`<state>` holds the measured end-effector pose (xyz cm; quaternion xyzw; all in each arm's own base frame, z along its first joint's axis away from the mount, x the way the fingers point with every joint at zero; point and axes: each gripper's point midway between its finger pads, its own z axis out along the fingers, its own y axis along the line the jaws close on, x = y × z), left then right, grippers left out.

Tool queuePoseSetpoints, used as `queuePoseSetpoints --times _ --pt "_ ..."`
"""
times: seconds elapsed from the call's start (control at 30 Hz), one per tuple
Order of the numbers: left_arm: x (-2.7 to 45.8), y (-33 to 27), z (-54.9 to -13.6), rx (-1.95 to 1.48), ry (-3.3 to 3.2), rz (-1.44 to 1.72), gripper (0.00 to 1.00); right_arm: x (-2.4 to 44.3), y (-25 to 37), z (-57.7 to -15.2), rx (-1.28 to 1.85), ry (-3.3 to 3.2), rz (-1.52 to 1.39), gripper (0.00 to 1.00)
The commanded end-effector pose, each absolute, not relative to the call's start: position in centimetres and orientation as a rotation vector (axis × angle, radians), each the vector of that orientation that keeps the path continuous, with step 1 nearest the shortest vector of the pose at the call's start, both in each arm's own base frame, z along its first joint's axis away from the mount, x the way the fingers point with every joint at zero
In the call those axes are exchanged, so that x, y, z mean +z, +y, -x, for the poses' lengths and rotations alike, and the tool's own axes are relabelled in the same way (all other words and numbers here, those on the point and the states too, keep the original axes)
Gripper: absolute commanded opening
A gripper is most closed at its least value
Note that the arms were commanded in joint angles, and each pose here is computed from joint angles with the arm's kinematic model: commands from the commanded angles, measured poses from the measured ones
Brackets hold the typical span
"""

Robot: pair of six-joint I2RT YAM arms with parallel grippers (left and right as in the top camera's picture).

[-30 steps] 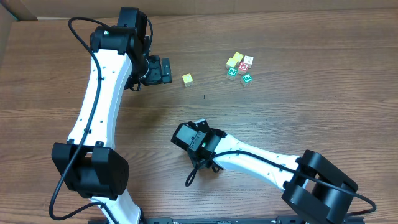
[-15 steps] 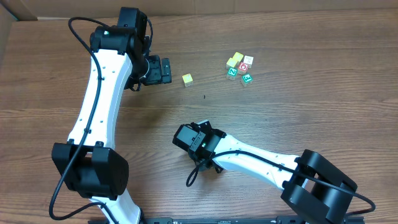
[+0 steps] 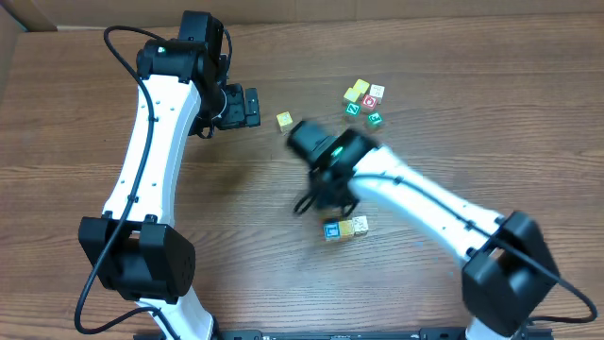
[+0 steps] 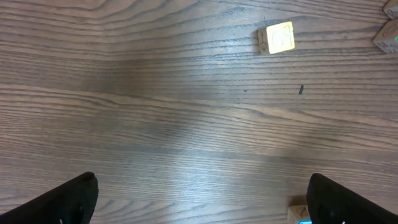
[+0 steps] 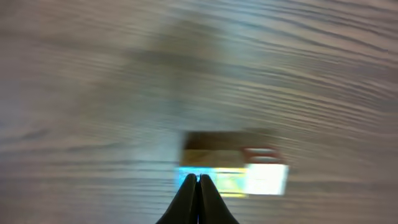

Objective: Flip 3 blocks

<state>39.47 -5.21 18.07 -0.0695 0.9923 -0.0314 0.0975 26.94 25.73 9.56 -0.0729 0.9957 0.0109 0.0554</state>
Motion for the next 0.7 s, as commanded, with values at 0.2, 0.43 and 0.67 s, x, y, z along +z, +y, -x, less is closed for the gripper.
queuePoseSetpoints --times 0.2,0.43,0.67 --pt "17.8 -5.3 -39.7 -0.086 2.938 0.222 1.00 11.7 15.8 -30.8 0.286 3.174 -0.188 0.04" --pt "17.6 -6.7 -38.3 -0.206 2.998 0.204 1.00 11.0 10.6 -29.6 0.450 3.263 -0.382 0.04" --pt "15.0 -10.1 -33.0 -0.203 3.214 0.104 0.61 6.6 10.7 -26.9 0.547 3.252 -0.385 0.04"
